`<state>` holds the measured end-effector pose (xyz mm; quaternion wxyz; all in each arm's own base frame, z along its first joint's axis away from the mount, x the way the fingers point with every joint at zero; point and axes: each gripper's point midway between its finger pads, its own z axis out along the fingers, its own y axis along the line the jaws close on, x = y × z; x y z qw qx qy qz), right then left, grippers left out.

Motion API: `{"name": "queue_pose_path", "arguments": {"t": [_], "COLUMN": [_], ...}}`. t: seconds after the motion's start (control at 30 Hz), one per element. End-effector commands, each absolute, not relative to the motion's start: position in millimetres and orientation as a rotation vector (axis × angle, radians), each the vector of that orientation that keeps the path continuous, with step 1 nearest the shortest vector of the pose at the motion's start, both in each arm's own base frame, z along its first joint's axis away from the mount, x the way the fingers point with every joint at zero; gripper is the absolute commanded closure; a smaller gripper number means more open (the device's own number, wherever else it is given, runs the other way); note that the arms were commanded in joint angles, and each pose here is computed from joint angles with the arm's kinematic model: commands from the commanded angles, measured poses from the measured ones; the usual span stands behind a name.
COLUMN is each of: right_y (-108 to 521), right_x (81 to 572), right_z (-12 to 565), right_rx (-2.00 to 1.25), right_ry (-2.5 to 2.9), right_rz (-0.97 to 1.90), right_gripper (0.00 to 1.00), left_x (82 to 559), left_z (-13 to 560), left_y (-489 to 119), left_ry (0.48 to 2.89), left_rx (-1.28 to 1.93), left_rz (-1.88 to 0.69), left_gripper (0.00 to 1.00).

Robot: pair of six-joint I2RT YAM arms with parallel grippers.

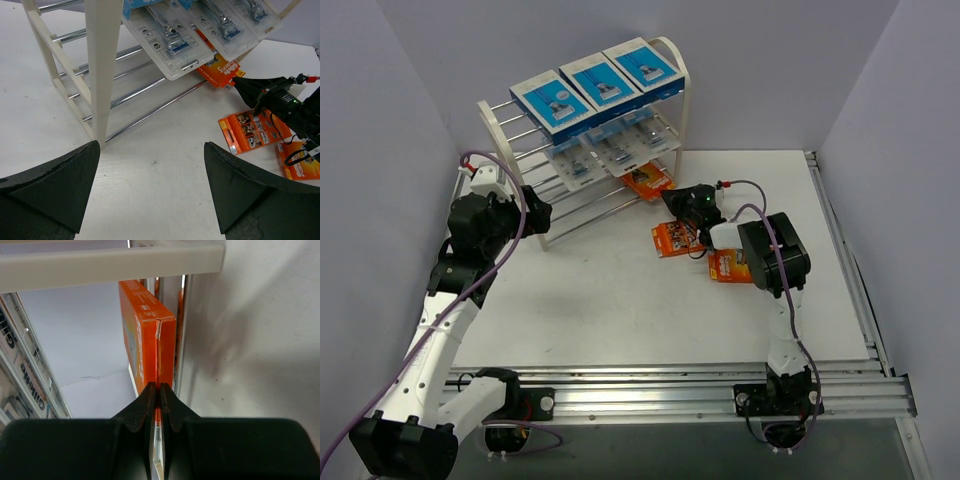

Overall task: Place and organize the shaving razors onto the shelf
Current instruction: Place the shaving razor onto shelf

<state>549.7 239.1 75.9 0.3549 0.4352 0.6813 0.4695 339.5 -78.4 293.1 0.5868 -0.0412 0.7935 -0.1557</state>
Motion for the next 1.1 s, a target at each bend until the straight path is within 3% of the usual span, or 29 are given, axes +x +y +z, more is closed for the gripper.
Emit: {"name": "queue_pose_path", "arguments": {"t": [0.0,1.07], "right_y": [238.8,249.1], "right_x": [562.8,583.8], "right_z": [95.0,98.0], "right_rx": [1.138,1.16], "right_ry": [1.679,1.521], "right_rz": [1.221,1.298], "right_gripper": [1.0,1.0], "left_x": [344.3,344.0], "left_z": [307.2,304.9], "left_y": [-79.7,-86.8], "left_ry": [1.797,1.814], "left_rx": [-0.078,-0.053], "left_rz": [-0.36,-0.371], "left_gripper": [0.06,0.06]}}
